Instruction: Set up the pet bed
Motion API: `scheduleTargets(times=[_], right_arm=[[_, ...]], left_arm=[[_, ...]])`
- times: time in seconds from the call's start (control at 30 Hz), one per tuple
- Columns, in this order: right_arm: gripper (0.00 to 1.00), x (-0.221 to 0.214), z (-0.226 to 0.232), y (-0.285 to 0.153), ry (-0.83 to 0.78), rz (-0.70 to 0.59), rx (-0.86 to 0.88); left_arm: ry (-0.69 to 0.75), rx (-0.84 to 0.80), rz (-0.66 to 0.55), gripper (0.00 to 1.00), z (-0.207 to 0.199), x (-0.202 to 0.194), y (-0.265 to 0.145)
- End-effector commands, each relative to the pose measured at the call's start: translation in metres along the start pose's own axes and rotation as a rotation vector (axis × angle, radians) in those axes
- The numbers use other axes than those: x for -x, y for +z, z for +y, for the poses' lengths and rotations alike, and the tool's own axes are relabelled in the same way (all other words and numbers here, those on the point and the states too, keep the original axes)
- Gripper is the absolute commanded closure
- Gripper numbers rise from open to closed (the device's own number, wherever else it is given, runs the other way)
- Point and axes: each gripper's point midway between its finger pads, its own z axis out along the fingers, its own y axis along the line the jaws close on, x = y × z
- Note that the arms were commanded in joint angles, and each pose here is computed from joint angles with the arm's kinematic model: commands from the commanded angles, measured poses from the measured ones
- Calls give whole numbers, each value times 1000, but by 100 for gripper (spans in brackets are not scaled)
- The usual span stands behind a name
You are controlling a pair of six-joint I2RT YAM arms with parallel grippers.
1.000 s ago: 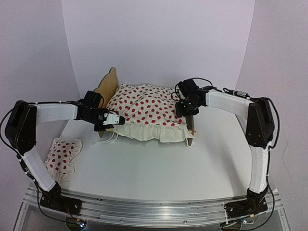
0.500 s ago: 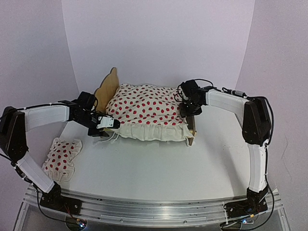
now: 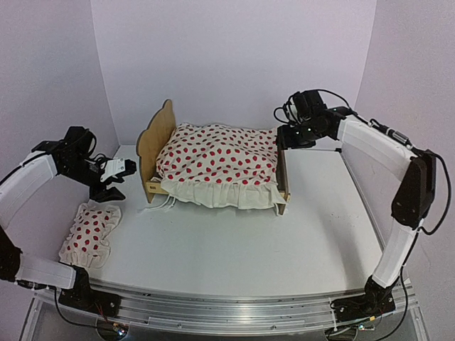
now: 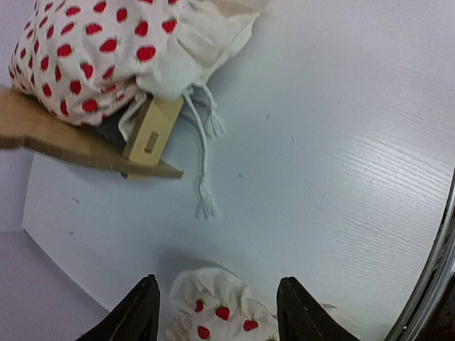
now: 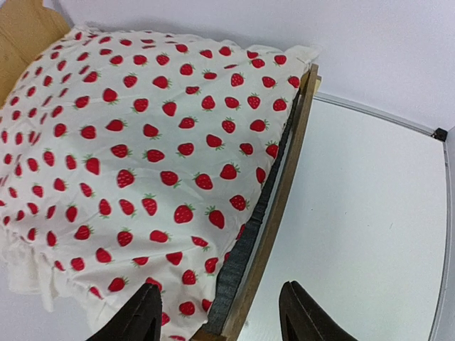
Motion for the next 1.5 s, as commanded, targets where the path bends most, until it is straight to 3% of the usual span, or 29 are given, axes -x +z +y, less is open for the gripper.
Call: scheduleTargets(times=[0.0, 0.07, 0.17, 0.27, 0.4, 0.43, 0.57, 0.6, 0.63, 0.83, 0.93, 1.03, 1.13, 1.3, 1.47], right_arm=[[43, -5, 18, -25, 37, -10, 131], [43, -11, 23, -33, 46, -3, 172], [43, -20, 23, -39, 57, 6, 187], [43, -26, 23, -43, 72, 8, 194], [42, -31, 27, -46, 91, 7, 225], [42, -32, 27, -45, 98, 7, 226], [42, -31, 29, -46, 123, -5, 243], [41, -31, 30, -46, 127, -8, 248], [41, -30, 31, -46, 129, -11, 254], [41, -14, 45, -46, 138, -36, 323], [41, -8, 48, -44, 163, -38, 338], [41, -3, 56, -43, 216, -48, 379], [41, 2, 71, -47, 231, -80, 444], [41, 11, 98, -55, 221, -113, 504], [41, 11, 125, -51, 214, -104, 528]], left_arm=[[-94, 59, 215, 38, -9, -74, 3], [-232, 53, 320, 29, -7, -118, 7], [-426, 63, 452, 2, -2, -162, 10], [-576, 109, 598, 0, -1, -201, 10], [-711, 50, 640, 1, -30, -222, 32], [-728, 39, 654, 9, -38, -228, 39], [-797, -2, 655, 89, -46, -231, 50], [-811, 15, 612, 98, -37, -221, 46], [-817, 53, 553, 100, -23, -208, 39], [-665, 389, 177, 100, 102, -98, -66], [-719, 428, 104, 100, 143, -52, -103], [-744, 429, -90, 100, 177, 32, -143], [-701, 384, -285, 100, 185, 100, -160], [-674, 319, -475, 100, 195, 175, -161], [-596, 205, -550, 100, 191, 244, -113]])
